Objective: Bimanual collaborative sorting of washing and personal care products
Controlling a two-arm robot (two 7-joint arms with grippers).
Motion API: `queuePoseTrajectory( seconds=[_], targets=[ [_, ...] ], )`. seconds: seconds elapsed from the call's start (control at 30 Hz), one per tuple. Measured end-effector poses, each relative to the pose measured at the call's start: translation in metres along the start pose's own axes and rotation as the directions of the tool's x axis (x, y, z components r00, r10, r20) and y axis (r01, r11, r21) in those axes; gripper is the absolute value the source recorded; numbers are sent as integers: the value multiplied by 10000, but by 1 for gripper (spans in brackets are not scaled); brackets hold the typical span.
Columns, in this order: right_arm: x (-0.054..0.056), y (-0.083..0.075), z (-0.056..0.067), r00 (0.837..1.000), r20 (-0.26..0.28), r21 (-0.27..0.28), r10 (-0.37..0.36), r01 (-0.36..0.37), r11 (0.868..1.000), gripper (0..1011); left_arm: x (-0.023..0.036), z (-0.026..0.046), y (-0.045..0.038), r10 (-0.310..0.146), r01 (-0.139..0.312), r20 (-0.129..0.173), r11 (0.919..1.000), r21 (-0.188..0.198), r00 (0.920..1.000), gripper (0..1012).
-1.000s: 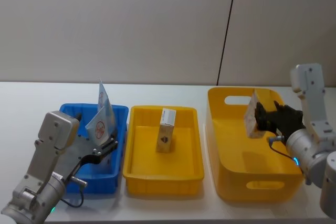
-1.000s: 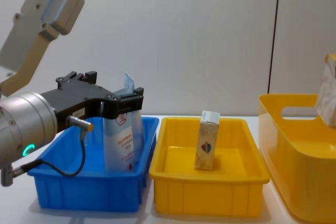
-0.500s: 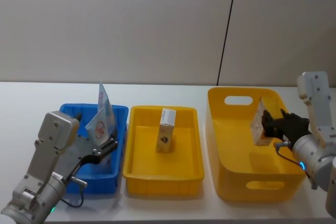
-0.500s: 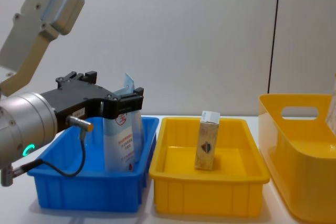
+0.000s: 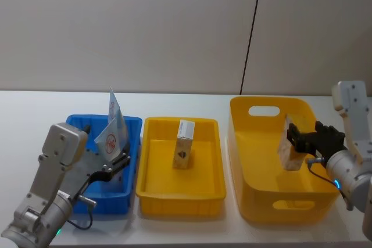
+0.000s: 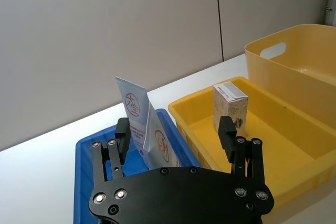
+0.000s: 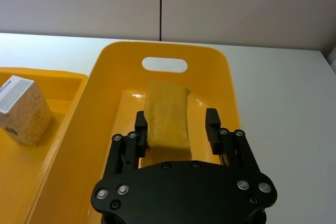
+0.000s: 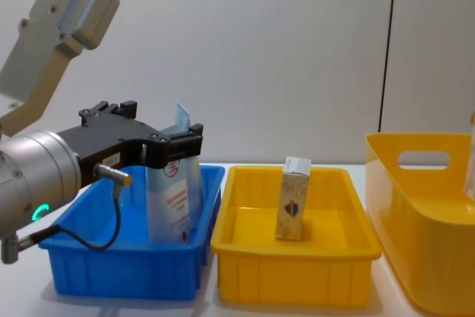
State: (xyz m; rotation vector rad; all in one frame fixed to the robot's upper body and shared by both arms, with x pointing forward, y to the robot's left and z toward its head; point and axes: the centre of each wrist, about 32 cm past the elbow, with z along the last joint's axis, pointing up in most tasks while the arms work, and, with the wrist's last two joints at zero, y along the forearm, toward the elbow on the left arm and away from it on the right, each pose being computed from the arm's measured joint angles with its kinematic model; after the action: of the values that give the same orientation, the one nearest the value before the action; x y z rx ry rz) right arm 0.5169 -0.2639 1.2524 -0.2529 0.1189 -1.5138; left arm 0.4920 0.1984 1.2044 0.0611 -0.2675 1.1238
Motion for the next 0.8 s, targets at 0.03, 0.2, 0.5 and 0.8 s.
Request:
queuePoseTrajectory(
  seconds=[0.03, 0.2, 0.5, 0.8],
  targets=[
    [2, 0, 0, 10000, -3, 0, -3, 3, 10000, 622, 0, 0, 0, -1, 1, 0, 10000, 0, 10000, 1001],
    [10, 3, -2, 10000, -20, 2, -15, 15, 10000, 806, 0, 0, 0, -1, 1, 0, 10000, 0, 10000, 1001],
    [16, 5, -6, 10000, -32, -3, -22, 22, 10000, 1003, 3, -1, 0, -13, 13, -4, 10000, 39, 10000, 1001],
    [20, 6, -9, 10000, -38, -7, -31, 31, 10000, 1004, 33, -31, -22, -89, 95, -142, 9990, 430, 9999, 1001]
  ],
)
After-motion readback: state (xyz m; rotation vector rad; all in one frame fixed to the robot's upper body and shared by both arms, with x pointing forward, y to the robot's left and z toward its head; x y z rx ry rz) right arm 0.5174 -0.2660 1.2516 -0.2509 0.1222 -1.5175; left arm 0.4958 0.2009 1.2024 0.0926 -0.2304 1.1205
